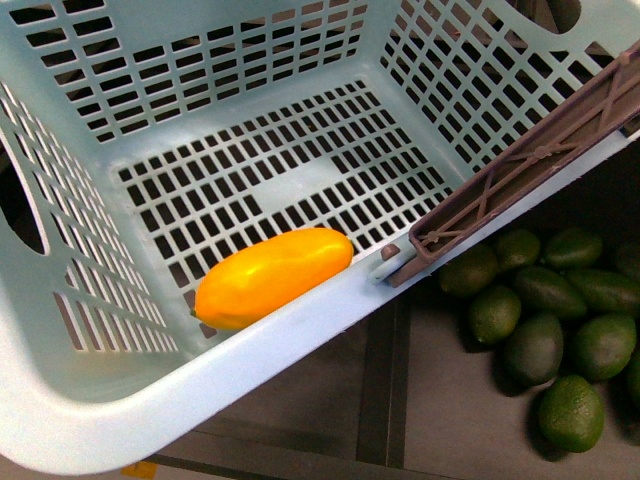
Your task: Pick mango and avocado into basket
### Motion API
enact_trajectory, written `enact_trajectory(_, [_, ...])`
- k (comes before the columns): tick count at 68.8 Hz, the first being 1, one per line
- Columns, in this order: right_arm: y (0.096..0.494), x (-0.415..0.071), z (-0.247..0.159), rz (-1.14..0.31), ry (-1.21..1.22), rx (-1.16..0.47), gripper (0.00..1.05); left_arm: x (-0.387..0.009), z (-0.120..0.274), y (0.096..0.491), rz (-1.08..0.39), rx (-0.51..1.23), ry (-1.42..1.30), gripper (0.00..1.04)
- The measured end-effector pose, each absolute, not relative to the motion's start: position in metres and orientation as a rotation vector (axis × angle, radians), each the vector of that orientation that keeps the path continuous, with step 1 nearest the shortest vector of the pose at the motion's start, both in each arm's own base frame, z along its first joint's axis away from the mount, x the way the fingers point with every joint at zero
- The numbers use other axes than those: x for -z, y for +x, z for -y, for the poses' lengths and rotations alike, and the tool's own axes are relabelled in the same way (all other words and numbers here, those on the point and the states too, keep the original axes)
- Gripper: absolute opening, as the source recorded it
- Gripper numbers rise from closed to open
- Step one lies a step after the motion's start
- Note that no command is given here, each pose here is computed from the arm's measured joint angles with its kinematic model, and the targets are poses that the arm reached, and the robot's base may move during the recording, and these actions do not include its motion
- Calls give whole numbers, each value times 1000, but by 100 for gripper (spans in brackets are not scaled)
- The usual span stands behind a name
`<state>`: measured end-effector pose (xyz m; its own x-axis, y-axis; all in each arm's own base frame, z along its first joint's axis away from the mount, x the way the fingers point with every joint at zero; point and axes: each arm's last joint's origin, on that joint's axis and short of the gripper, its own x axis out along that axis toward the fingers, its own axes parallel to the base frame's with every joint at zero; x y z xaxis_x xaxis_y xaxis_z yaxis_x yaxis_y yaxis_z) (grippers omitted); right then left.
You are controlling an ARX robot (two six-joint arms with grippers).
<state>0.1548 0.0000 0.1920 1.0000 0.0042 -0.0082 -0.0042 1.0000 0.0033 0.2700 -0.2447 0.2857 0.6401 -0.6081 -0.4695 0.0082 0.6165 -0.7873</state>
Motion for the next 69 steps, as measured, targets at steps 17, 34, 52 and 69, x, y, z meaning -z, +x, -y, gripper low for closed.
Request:
enact_trajectory(17, [167, -197, 7, -294, 99, 215, 96, -286, 249, 266, -838, 436, -847, 13])
enact_trajectory(34, [207, -215, 70, -541, 336, 453, 96, -285, 250, 265, -843, 437, -851, 13])
enact_trajectory(52, [259, -144, 125, -713, 257, 494, 96, -285, 249, 266, -841, 434, -850, 13])
enact_trajectory(69, [277, -62, 140, -891, 313, 475, 96, -285, 249, 266, -843, 436, -852, 13])
